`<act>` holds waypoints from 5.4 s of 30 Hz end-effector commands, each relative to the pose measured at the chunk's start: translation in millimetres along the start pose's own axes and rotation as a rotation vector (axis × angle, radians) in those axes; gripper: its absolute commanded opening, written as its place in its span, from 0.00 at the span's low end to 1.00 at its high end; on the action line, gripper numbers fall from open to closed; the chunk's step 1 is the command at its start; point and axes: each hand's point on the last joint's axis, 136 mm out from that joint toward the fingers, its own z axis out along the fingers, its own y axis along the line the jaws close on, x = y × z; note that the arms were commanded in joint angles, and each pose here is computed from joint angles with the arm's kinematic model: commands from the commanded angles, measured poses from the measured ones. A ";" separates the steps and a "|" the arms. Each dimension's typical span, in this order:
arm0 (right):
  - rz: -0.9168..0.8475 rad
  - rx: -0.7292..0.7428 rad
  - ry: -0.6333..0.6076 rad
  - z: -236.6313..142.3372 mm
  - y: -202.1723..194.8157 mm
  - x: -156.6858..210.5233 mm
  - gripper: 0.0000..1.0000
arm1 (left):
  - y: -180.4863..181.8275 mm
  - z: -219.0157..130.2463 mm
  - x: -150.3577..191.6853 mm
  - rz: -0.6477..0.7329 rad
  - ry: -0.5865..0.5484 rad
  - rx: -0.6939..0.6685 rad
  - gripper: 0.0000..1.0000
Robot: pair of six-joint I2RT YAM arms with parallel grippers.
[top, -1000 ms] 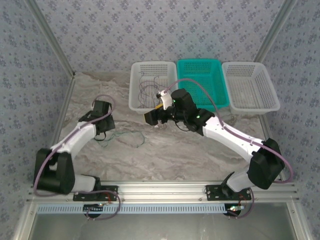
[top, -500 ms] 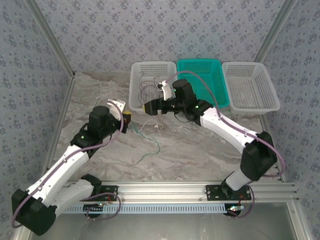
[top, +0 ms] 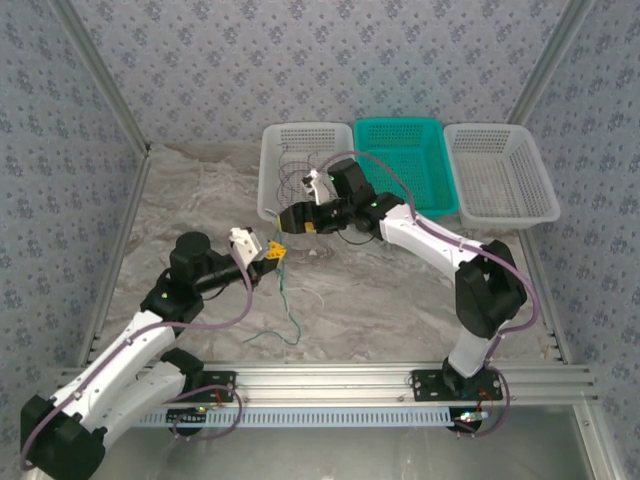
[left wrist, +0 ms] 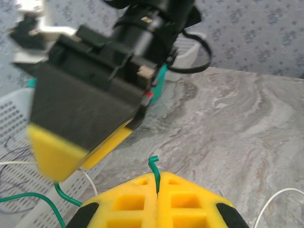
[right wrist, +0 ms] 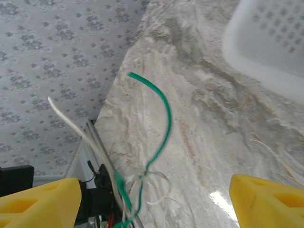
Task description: Untangle the cables
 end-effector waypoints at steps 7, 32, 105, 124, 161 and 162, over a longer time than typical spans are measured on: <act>0.091 0.051 -0.061 2.5 -17.8 -13.0 0.00 | 13.0 -4.1 -20.8 0.072 -0.036 -0.093 0.00; 0.281 0.500 -0.329 -115.6 -110.4 52.4 0.00 | 146.6 -135.4 44.3 -0.364 0.245 -1.132 0.00; 0.326 0.803 -0.843 -307.5 -105.5 90.1 0.52 | 226.3 217.2 -163.1 -0.528 -0.474 -0.393 0.00; 0.323 0.802 -0.842 -309.5 -101.4 90.8 0.54 | 236.2 317.0 -117.6 -0.520 -0.192 -0.357 0.68; 0.076 0.797 -0.195 -46.9 -154.2 59.4 0.00 | 67.1 -5.0 122.2 -0.601 0.416 -0.775 0.71; 0.067 0.783 -0.200 -48.4 -148.7 57.7 0.00 | 65.0 -1.2 127.2 -0.612 0.424 -0.763 0.72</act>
